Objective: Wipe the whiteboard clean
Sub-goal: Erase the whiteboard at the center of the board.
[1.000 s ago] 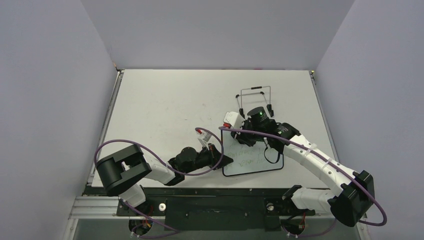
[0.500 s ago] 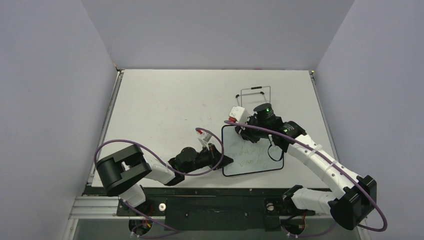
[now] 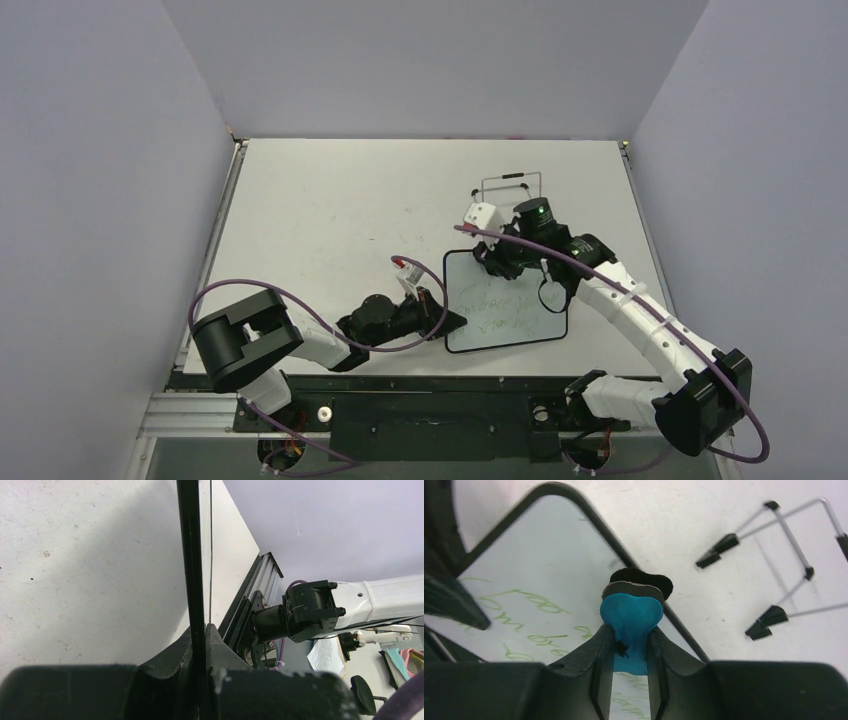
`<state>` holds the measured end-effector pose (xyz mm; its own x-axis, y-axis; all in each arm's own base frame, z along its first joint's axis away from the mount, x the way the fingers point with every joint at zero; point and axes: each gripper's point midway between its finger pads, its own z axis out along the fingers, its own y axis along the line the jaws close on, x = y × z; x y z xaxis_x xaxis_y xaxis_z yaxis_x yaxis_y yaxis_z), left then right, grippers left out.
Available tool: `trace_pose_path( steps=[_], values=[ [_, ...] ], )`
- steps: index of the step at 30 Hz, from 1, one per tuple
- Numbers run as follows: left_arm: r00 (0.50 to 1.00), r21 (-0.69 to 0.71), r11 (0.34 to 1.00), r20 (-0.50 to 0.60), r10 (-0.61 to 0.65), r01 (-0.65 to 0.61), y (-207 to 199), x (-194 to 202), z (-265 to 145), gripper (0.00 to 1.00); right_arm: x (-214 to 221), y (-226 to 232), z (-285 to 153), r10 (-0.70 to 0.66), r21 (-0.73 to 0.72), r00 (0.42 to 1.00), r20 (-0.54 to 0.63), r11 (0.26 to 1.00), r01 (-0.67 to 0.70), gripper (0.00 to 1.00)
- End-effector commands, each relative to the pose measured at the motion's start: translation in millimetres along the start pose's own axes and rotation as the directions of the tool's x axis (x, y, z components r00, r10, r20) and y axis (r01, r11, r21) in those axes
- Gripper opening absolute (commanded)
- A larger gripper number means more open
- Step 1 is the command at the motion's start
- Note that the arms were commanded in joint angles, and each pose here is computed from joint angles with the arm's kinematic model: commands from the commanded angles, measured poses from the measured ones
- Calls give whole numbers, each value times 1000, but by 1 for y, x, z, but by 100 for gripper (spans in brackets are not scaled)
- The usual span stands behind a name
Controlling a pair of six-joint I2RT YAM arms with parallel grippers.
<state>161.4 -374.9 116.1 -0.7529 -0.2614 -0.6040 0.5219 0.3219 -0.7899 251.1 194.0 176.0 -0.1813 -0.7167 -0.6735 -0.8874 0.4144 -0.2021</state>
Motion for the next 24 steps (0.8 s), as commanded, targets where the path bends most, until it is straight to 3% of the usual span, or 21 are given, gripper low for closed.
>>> trace_pose_path(
  steps=[1,4,8,17,24],
  values=[
    [997,77,995,55,54,-58,-23,-15,2,0,-23,-36,-26,76,130,991,114,987,-90,0],
    [997,77,995,53,52,-56,-22,-14,2,0,-13,-47,-24,117,178,989,94,975,-132,0],
    [997,79,995,60,52,-57,-22,-16,2,0,-12,-31,-14,101,87,992,80,990,-108,0],
    [996,78,995,64,56,-61,-23,-17,2,0,-7,16,5,-53,-53,999,10,997,54,0],
    [996,78,995,64,65,-69,-23,-17,1,0,18,-18,4,3,138,998,-58,990,5,0]
  ],
)
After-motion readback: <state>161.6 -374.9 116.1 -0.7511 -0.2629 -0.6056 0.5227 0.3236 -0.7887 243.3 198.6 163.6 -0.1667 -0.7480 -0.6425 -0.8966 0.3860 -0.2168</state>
